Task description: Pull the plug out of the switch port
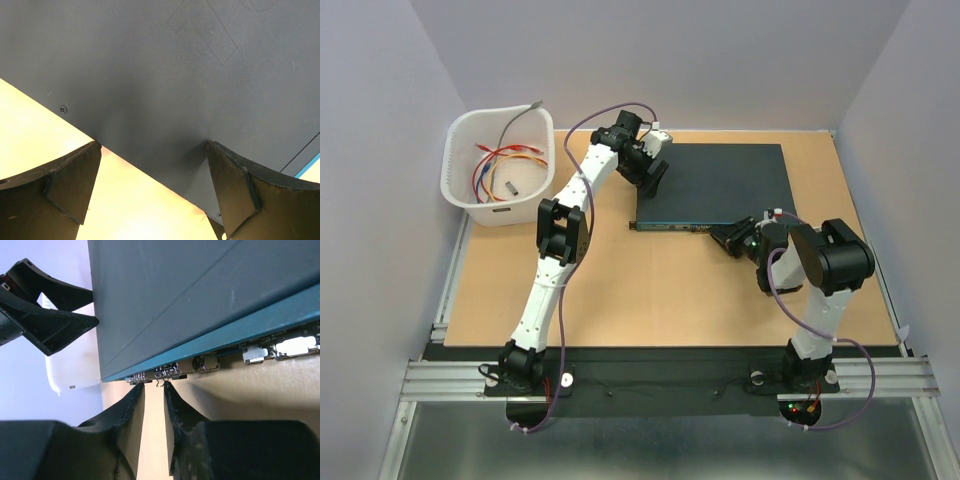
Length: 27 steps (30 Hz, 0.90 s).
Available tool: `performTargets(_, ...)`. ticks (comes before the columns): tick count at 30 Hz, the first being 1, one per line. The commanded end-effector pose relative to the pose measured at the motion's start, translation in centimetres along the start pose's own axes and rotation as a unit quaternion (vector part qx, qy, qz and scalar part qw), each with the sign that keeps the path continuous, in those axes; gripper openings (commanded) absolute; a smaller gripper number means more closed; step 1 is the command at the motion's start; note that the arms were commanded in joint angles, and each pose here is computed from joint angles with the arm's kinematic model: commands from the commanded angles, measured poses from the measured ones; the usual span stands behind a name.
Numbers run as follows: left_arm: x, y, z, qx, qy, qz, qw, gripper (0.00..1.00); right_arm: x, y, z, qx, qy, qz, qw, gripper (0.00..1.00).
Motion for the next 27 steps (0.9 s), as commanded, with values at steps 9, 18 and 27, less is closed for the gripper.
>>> performTargets(9,-1.04,2.11,-3.00,-0.029,0.006,0.020,0.999,0.97,1.74,1.57,0.85,-0.036,0.046,-0.007,0.998,0.24)
performTargets(18,-1.12,2.24,-3.21,-0.032,0.006,0.020,0.999,0.97,1.65,1.58,1.01,-0.036,0.045,-0.007,0.998,0.07)
performTargets(27,-1.12,2.20,-3.14,-0.031,0.005,0.020,0.999,0.97,1.86,1.45,0.39,-0.036,0.046,-0.010,0.998,0.00)
Point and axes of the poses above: each gripper's point midway between its finger pads, its own z axis out along the fingers, its own x axis along the line the jaws close on, y = z × x, the point moved 6 cm from there along -z, back along the fingers, and after that the axes turned 8 degrees about -z, right-handed, at the moved point
